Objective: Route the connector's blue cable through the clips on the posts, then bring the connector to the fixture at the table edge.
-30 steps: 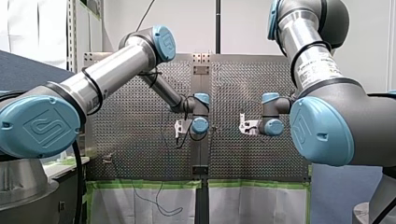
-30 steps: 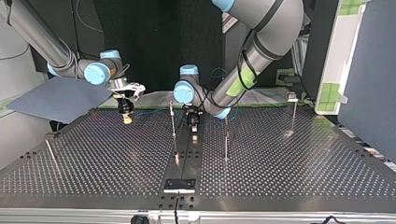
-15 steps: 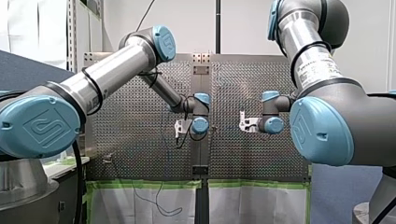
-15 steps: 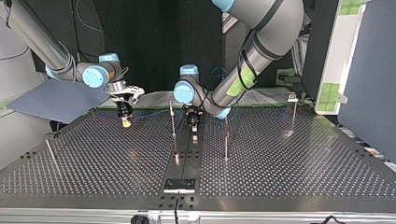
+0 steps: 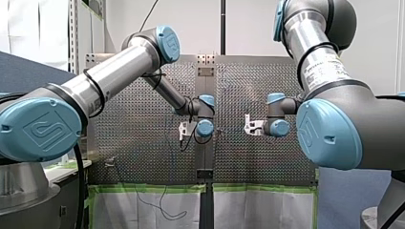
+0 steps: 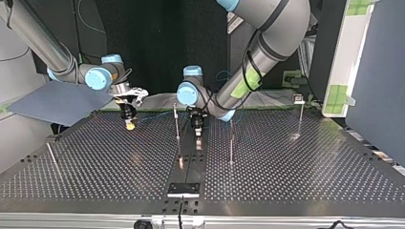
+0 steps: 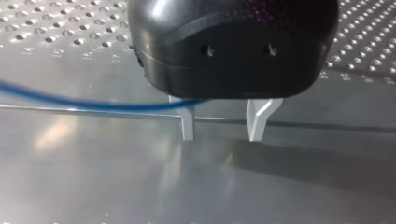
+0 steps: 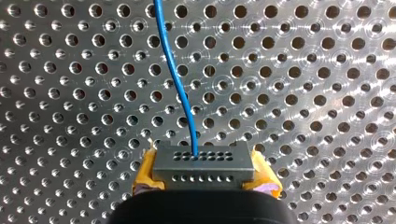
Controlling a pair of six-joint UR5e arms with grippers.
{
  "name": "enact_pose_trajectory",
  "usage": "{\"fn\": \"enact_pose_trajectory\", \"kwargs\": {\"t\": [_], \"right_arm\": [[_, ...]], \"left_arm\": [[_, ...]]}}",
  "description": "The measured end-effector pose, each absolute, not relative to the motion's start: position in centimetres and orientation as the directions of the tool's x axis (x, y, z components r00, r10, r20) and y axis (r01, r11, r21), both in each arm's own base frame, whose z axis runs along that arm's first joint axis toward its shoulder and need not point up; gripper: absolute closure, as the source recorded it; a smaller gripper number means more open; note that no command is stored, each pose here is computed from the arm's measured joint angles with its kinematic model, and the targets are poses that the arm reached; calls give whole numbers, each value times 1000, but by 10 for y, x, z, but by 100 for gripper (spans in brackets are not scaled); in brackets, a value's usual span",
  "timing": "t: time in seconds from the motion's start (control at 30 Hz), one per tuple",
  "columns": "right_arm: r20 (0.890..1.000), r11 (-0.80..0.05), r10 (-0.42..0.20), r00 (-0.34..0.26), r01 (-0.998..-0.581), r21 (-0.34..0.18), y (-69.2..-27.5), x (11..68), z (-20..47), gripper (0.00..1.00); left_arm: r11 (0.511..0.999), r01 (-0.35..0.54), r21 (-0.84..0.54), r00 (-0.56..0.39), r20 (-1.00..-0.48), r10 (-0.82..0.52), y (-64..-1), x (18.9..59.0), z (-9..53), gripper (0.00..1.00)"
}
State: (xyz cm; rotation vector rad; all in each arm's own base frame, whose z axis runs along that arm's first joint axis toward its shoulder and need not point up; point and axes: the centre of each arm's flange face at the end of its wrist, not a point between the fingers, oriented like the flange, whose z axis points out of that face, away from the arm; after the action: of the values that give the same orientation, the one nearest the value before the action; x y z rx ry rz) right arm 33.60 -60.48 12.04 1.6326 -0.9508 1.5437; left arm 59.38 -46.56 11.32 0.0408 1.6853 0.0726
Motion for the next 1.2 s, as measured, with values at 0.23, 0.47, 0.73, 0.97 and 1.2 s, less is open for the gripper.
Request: {"fn": "enact_pose_trajectory", "kwargs": {"t": [0.23, 0.47, 0.73, 0.97, 1.2], "right_arm": [[998, -498, -56, 28, -867, -4, -604, 336, 120, 100], [998, -498, -61, 29, -867, -5, -603, 336, 119, 100], [997, -498, -67, 31, -867, -6, -603, 336, 118, 100], [997, -498, -71, 32, -867, -7, -602, 336, 118, 100], [996, -497, -84, 35, -868, -12, -601, 335, 116, 100]], "left_arm": [[993, 19, 119, -143, -982, 120, -467, 590, 111, 0], [988, 27, 153, -187, -970, 156, -466, 583, 108, 0], [982, 4, 188, -208, -960, 185, -471, 554, 121, 0], [982, -4, 191, -199, -962, 187, -464, 541, 140, 0], [976, 31, 216, -239, -946, 217, -456, 521, 132, 0]]}}
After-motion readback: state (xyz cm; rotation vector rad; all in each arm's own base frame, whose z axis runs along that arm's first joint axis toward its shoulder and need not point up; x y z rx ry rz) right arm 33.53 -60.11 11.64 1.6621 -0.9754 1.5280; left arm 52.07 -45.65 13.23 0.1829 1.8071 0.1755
